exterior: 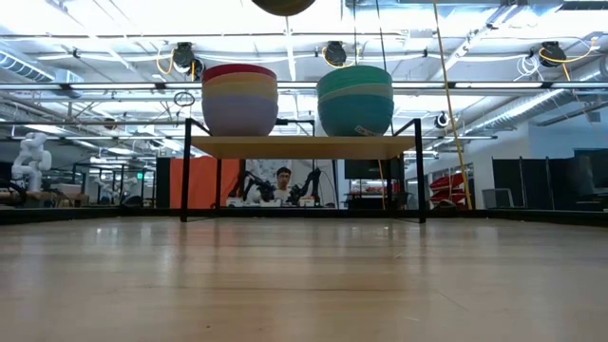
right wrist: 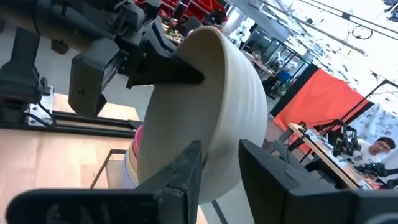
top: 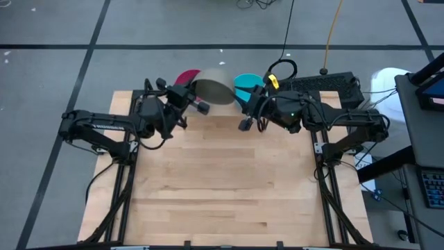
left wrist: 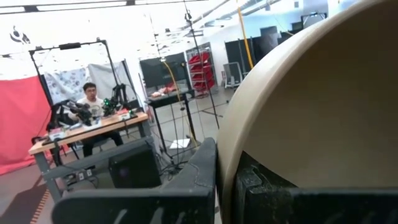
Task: Place and stack bowls onto a shelf
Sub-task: Stack the dark brown bowl on top of the sky blue bowl on the shelf
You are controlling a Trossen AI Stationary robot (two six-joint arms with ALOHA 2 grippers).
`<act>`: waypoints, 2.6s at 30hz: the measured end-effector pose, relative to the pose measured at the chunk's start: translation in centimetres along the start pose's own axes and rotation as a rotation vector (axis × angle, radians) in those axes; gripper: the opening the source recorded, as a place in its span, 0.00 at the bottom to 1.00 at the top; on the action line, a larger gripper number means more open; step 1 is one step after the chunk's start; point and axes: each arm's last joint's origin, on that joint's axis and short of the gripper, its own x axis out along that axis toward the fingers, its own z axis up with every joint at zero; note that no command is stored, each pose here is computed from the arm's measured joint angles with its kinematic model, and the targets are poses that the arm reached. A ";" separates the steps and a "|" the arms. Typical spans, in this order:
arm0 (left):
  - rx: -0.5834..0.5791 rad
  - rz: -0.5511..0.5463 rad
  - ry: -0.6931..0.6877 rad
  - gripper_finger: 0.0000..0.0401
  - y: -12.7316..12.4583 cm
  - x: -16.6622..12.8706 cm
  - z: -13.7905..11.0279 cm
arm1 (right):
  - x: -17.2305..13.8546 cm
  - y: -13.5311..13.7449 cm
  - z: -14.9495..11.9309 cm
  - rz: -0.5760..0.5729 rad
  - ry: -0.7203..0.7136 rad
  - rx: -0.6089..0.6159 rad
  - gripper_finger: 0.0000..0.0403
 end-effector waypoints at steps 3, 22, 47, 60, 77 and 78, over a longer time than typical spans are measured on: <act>0.000 -0.013 -0.003 0.01 -0.2 -0.3 0.1 | 0.4 0.5 -0.4 -0.008 -0.013 0.006 0.24; -0.016 -0.057 -0.006 0.01 -1.0 -1.8 0.5 | 2.0 2.3 -2.5 -0.223 -0.149 -0.023 0.24; 0.024 -0.088 0.014 0.02 -3.6 -2.2 -0.8 | 3.2 0.8 -3.4 -0.297 -0.100 0.002 0.05; -0.075 -0.162 -0.029 0.25 -3.6 -2.4 0.0 | 3.3 0.4 -3.6 -0.303 -0.087 -0.033 0.00; 0.120 -0.240 -0.150 0.39 -4.0 -6.9 2.5 | 3.2 -1.6 -4.0 -0.343 -0.058 -0.078 0.01; 0.140 -0.214 -0.137 0.39 -3.9 -7.1 2.6 | 3.0 -1.8 -3.9 -0.347 -0.062 -0.077 0.01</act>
